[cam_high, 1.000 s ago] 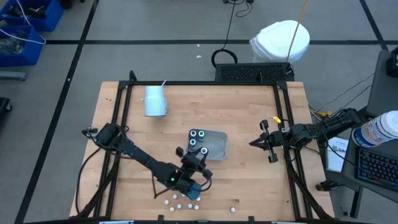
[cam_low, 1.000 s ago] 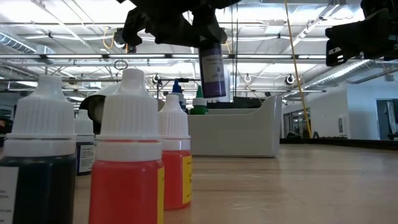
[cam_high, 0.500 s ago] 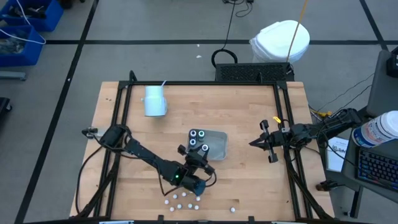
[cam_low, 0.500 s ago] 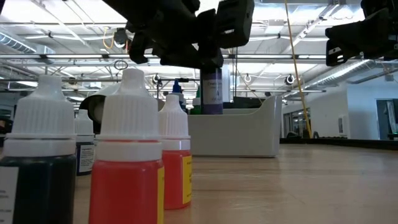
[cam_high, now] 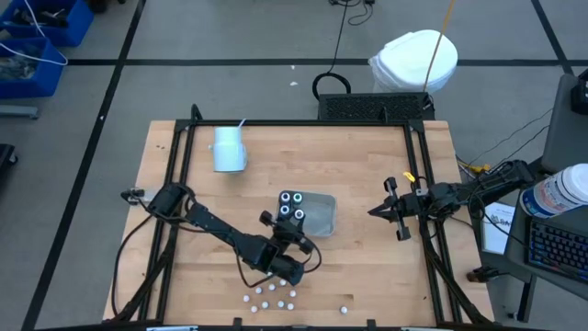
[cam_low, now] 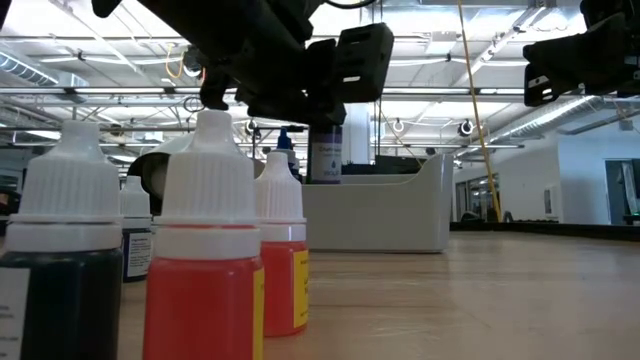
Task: Pick & Place food coloring
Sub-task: Put the large purple food coloring bottle into the white container
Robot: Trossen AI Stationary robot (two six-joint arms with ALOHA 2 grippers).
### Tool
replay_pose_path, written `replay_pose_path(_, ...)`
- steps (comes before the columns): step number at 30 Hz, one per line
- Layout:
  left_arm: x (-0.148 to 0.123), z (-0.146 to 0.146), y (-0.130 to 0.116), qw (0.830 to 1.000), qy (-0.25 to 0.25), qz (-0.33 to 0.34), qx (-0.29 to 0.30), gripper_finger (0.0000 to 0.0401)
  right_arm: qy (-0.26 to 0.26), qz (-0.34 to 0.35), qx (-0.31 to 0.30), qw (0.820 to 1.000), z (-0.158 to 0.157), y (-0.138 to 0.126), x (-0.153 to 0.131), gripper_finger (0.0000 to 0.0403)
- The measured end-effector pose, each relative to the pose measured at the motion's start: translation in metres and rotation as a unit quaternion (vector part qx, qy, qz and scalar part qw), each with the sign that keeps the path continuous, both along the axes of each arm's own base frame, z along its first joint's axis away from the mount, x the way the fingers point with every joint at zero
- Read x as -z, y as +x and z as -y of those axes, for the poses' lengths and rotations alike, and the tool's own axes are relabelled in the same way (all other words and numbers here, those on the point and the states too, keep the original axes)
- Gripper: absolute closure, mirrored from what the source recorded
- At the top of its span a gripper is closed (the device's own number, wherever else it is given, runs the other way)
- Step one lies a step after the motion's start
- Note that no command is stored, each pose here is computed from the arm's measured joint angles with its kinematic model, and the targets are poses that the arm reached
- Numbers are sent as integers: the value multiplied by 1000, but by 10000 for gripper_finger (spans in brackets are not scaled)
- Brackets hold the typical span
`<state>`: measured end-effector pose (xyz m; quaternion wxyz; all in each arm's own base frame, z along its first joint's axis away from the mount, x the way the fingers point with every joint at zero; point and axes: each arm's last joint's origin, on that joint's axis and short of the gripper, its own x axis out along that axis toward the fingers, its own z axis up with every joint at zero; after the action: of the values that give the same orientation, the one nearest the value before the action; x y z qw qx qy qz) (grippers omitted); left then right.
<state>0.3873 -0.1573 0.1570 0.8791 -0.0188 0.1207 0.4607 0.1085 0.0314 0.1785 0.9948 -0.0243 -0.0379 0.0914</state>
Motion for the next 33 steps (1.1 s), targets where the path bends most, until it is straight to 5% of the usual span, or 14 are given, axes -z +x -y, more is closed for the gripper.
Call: replay_pose_path(33, 25, -17, 2, 998, -8, -55, -13, 281, 0, -1, 0, 1000, 0, 0, 0, 403)
